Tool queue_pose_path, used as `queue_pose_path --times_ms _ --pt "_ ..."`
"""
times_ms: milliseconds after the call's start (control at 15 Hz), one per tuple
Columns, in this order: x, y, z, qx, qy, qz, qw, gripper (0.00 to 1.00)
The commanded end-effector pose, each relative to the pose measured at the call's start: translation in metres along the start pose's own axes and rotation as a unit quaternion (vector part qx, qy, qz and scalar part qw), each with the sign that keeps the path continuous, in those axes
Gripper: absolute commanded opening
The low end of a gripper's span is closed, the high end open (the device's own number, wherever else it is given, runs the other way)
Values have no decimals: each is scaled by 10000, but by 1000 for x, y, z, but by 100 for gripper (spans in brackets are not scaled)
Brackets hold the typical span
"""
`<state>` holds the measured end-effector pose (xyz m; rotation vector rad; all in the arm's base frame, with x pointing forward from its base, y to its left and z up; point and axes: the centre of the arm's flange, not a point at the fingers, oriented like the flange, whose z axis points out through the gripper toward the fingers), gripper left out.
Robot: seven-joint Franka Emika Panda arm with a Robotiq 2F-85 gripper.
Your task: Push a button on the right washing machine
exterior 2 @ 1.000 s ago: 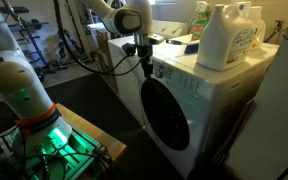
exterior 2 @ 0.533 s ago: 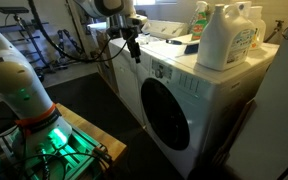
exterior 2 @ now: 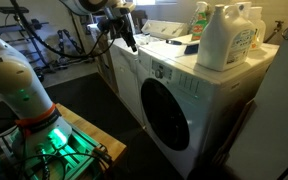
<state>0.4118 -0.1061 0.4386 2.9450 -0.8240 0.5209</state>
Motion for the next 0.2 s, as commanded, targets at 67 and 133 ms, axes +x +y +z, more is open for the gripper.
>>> queue_pose_path --times_ms 67,133 --pt "-2 4 4 -15 -27 -42 10000 100" --pt "-2 4 4 -16 -28 -56 10000 100"
